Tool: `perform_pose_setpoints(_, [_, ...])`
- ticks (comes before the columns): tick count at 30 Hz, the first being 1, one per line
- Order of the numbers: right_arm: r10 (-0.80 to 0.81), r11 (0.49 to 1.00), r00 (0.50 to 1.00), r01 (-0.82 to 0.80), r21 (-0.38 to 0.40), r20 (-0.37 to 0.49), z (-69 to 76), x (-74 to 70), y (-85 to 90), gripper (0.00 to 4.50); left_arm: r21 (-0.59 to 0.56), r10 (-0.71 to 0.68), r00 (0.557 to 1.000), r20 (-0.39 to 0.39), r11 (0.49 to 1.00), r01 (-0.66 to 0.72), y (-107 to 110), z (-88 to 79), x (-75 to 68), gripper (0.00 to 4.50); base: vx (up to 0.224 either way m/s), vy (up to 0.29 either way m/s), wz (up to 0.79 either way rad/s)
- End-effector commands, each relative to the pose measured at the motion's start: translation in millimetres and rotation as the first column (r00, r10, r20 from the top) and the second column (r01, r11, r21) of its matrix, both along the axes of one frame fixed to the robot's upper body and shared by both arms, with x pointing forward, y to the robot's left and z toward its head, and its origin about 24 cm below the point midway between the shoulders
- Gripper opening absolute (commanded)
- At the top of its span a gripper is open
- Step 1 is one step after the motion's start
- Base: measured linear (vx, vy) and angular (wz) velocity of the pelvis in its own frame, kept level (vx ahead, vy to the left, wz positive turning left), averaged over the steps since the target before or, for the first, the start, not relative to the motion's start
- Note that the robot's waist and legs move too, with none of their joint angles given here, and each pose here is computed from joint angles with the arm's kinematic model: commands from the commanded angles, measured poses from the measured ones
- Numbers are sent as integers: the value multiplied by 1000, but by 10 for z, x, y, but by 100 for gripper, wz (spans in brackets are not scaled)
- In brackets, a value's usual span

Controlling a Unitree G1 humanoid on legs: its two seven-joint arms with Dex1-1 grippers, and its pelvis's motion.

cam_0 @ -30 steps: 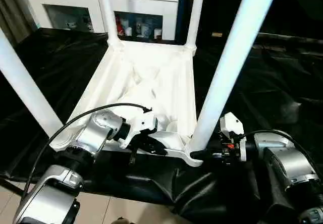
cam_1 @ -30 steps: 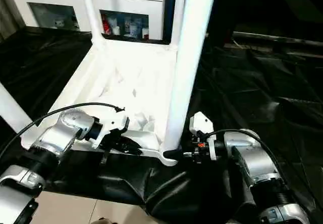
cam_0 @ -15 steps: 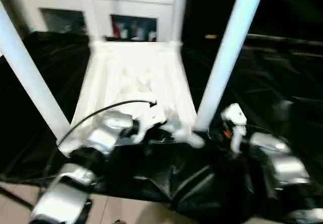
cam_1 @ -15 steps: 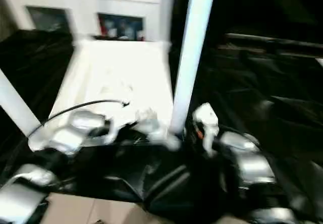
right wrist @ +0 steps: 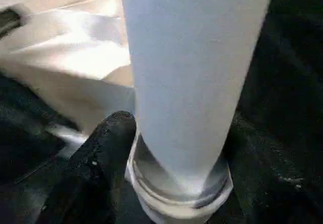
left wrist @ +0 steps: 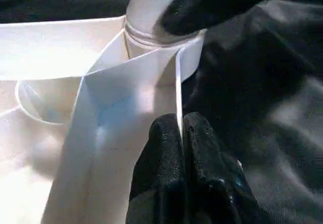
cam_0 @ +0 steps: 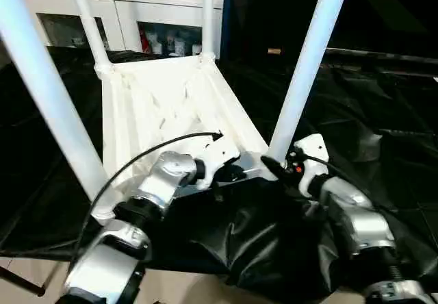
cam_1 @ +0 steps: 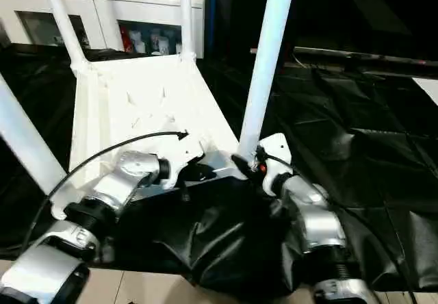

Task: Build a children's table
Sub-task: Rotate leg to tighten

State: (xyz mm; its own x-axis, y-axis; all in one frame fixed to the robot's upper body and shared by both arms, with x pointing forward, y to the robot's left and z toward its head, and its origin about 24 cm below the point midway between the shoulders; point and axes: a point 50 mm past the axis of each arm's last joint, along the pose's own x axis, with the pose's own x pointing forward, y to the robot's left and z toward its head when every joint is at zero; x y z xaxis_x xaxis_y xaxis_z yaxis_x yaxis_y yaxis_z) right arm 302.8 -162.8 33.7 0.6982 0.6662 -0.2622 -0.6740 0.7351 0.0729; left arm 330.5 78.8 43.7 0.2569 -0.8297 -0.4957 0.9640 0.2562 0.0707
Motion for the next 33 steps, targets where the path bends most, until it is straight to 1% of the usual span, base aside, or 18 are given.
perform_pose_setpoints(1, [279, 960, 959, -278, 14, -42, -29, -150, 250, 309, -45, -163, 987, 1, 986, 163, -141, 60, -103, 0, 0, 0, 0])
perform_pose_setpoints(2, [343, 939, 939, -344, -25, -40, -9, -188, 170, 309, -37, -204, 979, -9, 978, 204, -73, 62, -124, 0, 0, 0, 0])
perform_pose_setpoints(4, [386, 921, 921, -387, -30, -47, 21, -212, 88, 309, -44, -258, 966, -10, 965, 257, -2, 78, -150, 0, 0, 0, 0])
perform_pose_setpoints(6, [400, 915, 915, -401, -29, -50, 34, -219, 59, 309, -48, -276, 961, -14, 960, 275, 24, 85, -160, 0, 0, 0, 0])
perform_pose_setpoints(9, [459, 887, 887, -461, -21, -54, 112, -237, -44, 309, -87, -343, 936, -73, 938, 337, 124, 128, -207, 0, 0, 0, 0])
perform_pose_setpoints(10, [488, 872, 871, -490, -14, -59, 148, -241, -77, 309, -86, -377, 919, -111, 925, 369, 182, 139, -238, 0, 0, 0, 0])
perform_pose_setpoints(15, [533, 844, 842, -536, -10, -80, 155, -254, -87, 309, -77, -403, 904, -144, 915, 395, 251, 146, -267, 0, 0, 0, 0])
perform_pose_setpoints(16, [556, 830, 826, -558, 1, -90, 155, -267, -80, 286, -80, -411, 899, -148, 911, 404, 267, 149, -275, 0, 0, 0, 0])
perform_pose_setpoints(17, [564, 825, 821, -566, 8, -93, 152, -272, -75, 277, -82, -414, 898, -149, 910, 406, 272, 150, -277, 0, 0, 0, 0])
perform_pose_setpoints(21, [572, 819, 814, -574, 16, -96, 150, -278, -71, 255, -84, -417, 896, -152, 909, 408, 277, 155, -281, 0, 0, 0, 0])
perform_pose_setpoints(24, [592, 806, 799, -590, 48, -106, 135, -315, -51, 242, -95, -413, 897, -156, 910, 403, 276, 162, -289, 0, 0, 0, 0])
perform_pose_setpoints(27, [570, 821, 815, -566, 74, -104, 91, -341, -25, 239, -110, -353, 929, -108, 933, 341, 230, 163, -238, 0, 0, 0, 0])
perform_pose_setpoints(28, [570, 821, 815, -566, 74, -104, 91, -341, -25, 238, -110, -353, 929, -108, 933, 341, 230, 163, -238, 0, 0, 0, 0])
perform_pose_setpoints(29, [541, 841, 835, -536, 71, -102, 69, -328, -11, 238, -98, -312, 947, -80, 948, 304, 213, 155, -202, 0, 0, 0, 0])
perform_pose_setpoints(30, [448, 894, 888, -446, 46, -100, 11, -266, 18, 238, -66, -209, 977, -31, 976, 207, 182, 130, -116, 0, 0, 0, 0])
perform_pose_setpoints(31, [375, 927, 922, -374, 27, -99, -34, -220, 33, 238, -53, -143, 990, 3, 988, 143, 158, 120, -63, 0, 0, 0, 0])
perform_pose_setpoints(32, [234, 972, 967, -235, 3, -99, -122, -151, 58, 238, -68, -50, 998, 38, 996, 52, 86, 123, 7, 0, 0, 0, 0])
perform_pose_setpoints(33, [234, 972, 967, -235, 3, -99, -122, -151, 58, 237, -68, -50, 998, 38, 996, 52, 86, 123, 7, 0, 0, 0, 0])
